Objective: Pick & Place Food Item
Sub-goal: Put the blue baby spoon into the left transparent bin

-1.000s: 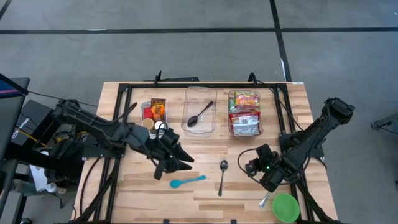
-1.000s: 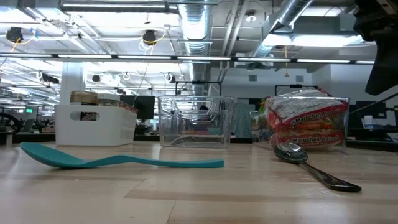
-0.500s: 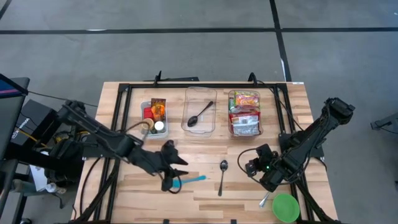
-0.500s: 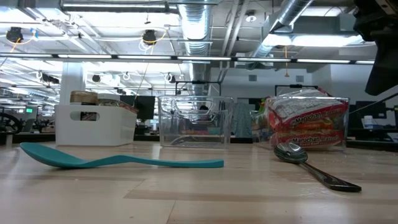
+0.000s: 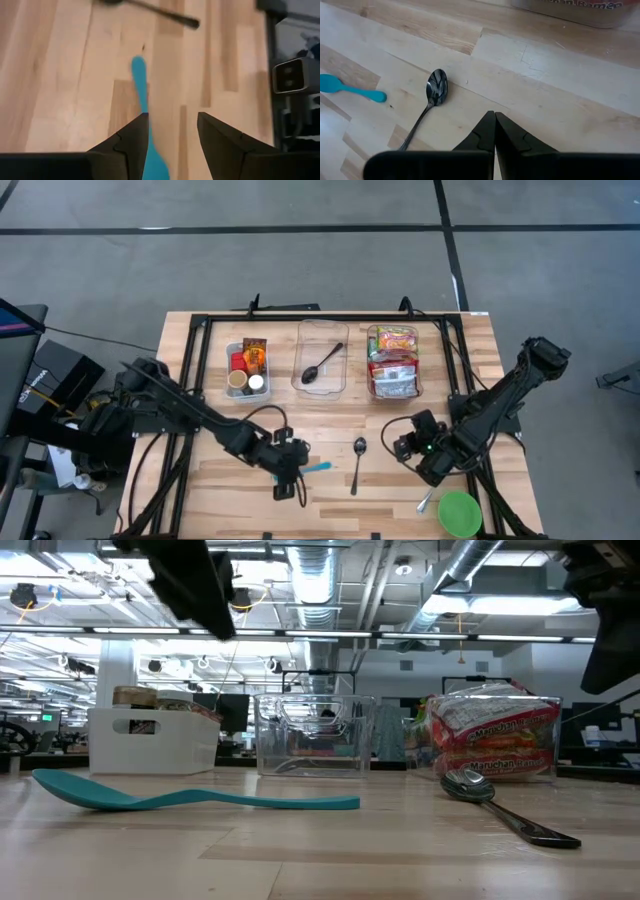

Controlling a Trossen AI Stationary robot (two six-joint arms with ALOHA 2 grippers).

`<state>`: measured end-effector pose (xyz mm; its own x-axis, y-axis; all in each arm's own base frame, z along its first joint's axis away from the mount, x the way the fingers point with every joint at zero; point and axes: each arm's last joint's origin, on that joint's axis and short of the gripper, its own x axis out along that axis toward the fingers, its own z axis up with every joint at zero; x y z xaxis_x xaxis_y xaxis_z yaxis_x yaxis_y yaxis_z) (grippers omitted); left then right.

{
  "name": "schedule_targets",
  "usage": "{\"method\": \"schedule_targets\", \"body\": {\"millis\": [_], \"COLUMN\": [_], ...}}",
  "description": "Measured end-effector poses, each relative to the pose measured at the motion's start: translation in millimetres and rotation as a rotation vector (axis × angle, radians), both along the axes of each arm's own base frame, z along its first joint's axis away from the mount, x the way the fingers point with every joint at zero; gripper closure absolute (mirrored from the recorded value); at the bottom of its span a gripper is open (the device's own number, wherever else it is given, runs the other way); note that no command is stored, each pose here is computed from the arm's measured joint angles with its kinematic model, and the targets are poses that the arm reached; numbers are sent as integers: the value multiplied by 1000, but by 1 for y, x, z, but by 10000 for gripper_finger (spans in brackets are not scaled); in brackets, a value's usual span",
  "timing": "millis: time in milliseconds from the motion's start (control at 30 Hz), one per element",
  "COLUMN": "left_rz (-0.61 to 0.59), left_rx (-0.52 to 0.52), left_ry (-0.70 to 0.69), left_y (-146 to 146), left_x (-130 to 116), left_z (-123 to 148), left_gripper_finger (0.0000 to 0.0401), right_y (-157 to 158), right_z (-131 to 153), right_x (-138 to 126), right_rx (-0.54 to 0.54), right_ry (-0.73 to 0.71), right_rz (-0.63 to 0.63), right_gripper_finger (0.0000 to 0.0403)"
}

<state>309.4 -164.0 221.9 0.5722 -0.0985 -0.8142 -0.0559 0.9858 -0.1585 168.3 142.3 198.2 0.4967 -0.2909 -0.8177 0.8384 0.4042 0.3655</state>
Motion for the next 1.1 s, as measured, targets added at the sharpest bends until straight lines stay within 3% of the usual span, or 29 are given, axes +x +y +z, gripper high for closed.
{"method": "schedule_targets", "body": {"millis": [167, 500, 900, 1100], "left_rz": [39, 98, 129, 124], "left_rx": [-17, -67, -13, 23], "left_ry": [73, 93, 69, 114], "left_y": [6, 9, 8, 3], "left_x": [7, 9, 7, 11], "left_z": [-16, -17, -18, -37], "left_gripper_finger": [238, 238, 238, 238], "right_y": [-2, -2, -3, -4], "right_z": [0, 0, 1, 1], "right_x": [2, 2, 2, 2], "right_rx": [-4, -26, -52, -75], "right_ry": [2, 0, -17, -35], "right_rz": [-6, 7, 9, 5], "right_gripper_finger": [403, 403, 403, 403]}}
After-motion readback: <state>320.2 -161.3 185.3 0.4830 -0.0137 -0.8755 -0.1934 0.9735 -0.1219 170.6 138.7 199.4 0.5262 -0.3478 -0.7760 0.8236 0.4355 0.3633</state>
